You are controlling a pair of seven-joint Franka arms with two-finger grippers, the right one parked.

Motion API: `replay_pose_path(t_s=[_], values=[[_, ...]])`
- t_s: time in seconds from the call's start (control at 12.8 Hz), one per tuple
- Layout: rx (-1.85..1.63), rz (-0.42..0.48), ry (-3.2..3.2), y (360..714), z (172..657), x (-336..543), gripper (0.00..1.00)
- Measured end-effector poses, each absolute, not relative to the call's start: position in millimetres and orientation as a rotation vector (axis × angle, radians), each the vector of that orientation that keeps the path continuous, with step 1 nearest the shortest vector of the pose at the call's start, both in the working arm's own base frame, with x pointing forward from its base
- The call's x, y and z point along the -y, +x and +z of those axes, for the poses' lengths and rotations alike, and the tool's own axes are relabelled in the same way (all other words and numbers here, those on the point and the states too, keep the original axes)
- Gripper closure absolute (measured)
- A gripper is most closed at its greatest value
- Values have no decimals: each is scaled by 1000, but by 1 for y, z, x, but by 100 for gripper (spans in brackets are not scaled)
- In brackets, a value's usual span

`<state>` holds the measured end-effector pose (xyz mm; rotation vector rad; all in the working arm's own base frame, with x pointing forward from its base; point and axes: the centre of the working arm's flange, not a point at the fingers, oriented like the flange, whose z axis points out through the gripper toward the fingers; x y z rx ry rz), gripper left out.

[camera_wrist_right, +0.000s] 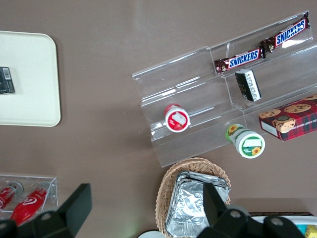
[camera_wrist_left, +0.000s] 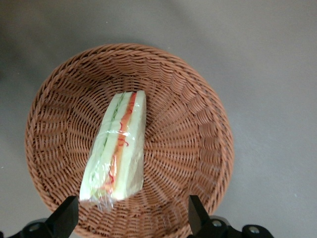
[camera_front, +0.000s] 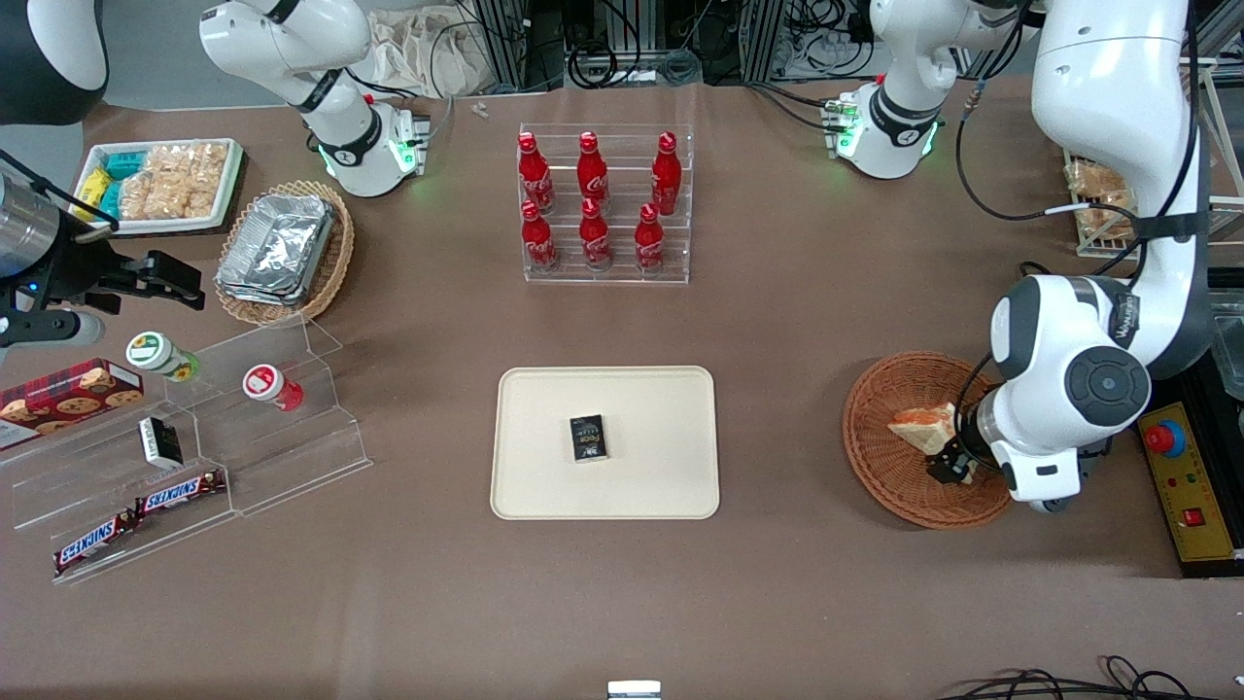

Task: Place sandwich from basket to tray
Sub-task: 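Lower the left gripper onto the wrapped sandwich in the wicker basket, then close the left gripper on the sandwich and lift it from the basket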

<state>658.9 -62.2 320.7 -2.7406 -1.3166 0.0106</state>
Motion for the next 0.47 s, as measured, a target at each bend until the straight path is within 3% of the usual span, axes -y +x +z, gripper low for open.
replay_pose_path(t_s=[0.47], values=[[1331, 24, -2731, 639, 277, 50, 0]])
